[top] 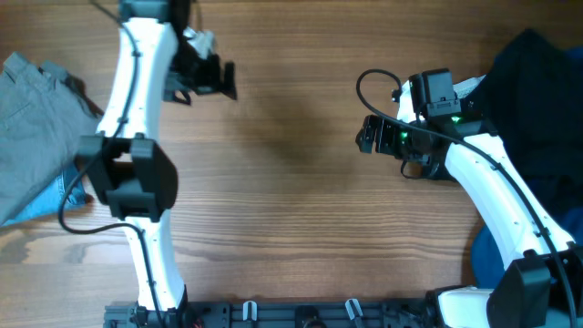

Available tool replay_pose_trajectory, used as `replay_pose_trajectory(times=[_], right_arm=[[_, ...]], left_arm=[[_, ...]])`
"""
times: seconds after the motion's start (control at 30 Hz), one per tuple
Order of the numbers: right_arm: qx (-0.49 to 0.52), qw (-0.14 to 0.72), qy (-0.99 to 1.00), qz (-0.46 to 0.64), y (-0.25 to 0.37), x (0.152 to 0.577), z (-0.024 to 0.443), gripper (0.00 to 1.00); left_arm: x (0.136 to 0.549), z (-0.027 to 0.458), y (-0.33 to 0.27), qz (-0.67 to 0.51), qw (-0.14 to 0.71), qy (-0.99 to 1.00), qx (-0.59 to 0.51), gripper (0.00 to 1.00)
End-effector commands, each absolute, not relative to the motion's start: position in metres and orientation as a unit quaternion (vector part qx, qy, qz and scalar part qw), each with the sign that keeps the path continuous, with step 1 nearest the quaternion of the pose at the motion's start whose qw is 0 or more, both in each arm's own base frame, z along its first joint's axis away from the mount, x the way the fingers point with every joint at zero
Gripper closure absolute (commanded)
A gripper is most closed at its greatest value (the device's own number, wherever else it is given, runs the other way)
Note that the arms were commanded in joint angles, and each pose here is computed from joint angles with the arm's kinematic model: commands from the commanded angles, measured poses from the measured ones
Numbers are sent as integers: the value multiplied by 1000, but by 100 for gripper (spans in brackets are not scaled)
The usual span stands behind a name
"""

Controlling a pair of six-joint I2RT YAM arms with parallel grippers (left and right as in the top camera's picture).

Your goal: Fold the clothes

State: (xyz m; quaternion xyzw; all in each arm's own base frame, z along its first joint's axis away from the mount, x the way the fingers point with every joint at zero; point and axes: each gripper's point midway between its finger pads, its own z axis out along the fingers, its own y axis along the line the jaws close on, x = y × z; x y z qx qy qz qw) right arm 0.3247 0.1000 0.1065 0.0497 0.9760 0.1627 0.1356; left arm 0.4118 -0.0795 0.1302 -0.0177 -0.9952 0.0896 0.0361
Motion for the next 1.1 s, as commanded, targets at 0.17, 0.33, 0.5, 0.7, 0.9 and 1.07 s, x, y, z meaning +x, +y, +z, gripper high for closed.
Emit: replay_pose_trajectory(times=[0.17, 0.33, 0.5, 0.7, 0.9, 1.07], right_arm=[[35, 73, 985, 150, 95, 293, 103, 0], [43, 8, 990, 134, 89, 261, 98, 1], [46, -12, 991, 123, 84, 248, 100, 1], [49, 98, 988, 111, 76, 269, 133, 0], [47, 223, 969, 93, 62, 283, 181, 0], [55, 296, 951, 76, 51, 283, 213, 0]], left_arm=[[392, 132, -67, 33, 72, -997, 2, 0], [382, 134, -58, 34, 81, -996, 15, 0], [350, 130, -45, 31, 120, -992, 29, 0], [315, 126, -24, 35, 115, -991, 59, 0], [308, 149, -19, 57, -19, -996, 68, 0], [295, 183, -17, 64, -157, -982, 78, 0]])
